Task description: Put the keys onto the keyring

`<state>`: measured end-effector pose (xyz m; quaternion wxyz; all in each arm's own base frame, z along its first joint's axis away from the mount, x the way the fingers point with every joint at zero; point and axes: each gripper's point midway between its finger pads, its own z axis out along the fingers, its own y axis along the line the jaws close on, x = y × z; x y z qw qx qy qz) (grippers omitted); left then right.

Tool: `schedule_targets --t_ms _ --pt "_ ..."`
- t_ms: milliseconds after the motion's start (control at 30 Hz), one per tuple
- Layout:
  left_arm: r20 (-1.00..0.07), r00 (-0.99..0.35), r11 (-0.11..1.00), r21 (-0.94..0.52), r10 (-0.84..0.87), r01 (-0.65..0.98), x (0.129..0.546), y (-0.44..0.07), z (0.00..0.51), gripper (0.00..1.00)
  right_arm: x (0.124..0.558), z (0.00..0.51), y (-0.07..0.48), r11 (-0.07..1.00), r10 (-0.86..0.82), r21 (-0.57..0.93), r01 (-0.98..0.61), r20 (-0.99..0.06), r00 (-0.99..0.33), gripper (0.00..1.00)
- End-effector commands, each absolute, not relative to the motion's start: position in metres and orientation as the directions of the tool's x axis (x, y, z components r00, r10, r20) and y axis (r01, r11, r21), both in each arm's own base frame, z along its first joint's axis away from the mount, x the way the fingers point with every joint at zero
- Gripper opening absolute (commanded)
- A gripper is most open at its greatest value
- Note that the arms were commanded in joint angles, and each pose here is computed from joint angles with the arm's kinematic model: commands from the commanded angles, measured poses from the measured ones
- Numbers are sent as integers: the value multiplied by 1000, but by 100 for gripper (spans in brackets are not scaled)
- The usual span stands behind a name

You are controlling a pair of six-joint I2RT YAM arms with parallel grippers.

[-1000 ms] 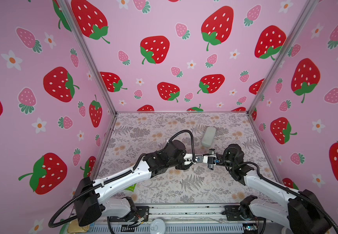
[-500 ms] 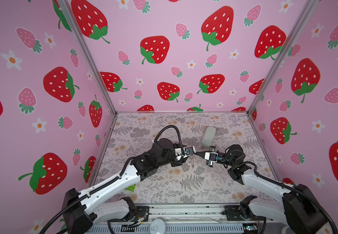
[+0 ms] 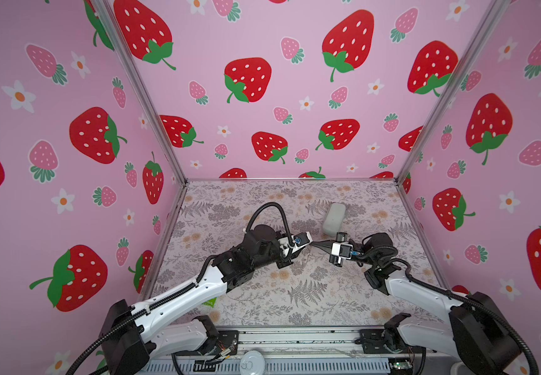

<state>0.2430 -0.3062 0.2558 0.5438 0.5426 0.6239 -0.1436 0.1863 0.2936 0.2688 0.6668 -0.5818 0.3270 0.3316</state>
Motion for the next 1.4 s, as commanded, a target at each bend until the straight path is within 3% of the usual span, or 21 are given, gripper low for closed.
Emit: schedule_targets --t_ms 0,867,1300,1367 --pt "-862 202 393 405 465 826 247 -313 270 34 176 280 292 92 110 -588 -804 -796 595 2" --pt "-862 245 308 404 444 861 236 -326 282 16 178 274 295 80 104 -578 -812 -806 583 2" --pt "-788 277 227 461 550 858 228 -320 272 7 189 264 297 80 0 -599 -797 -799 601 11" --pt "-769 289 209 476 570 854 227 -319 270 7 192 263 297 80 -16 -602 -794 -798 603 16"
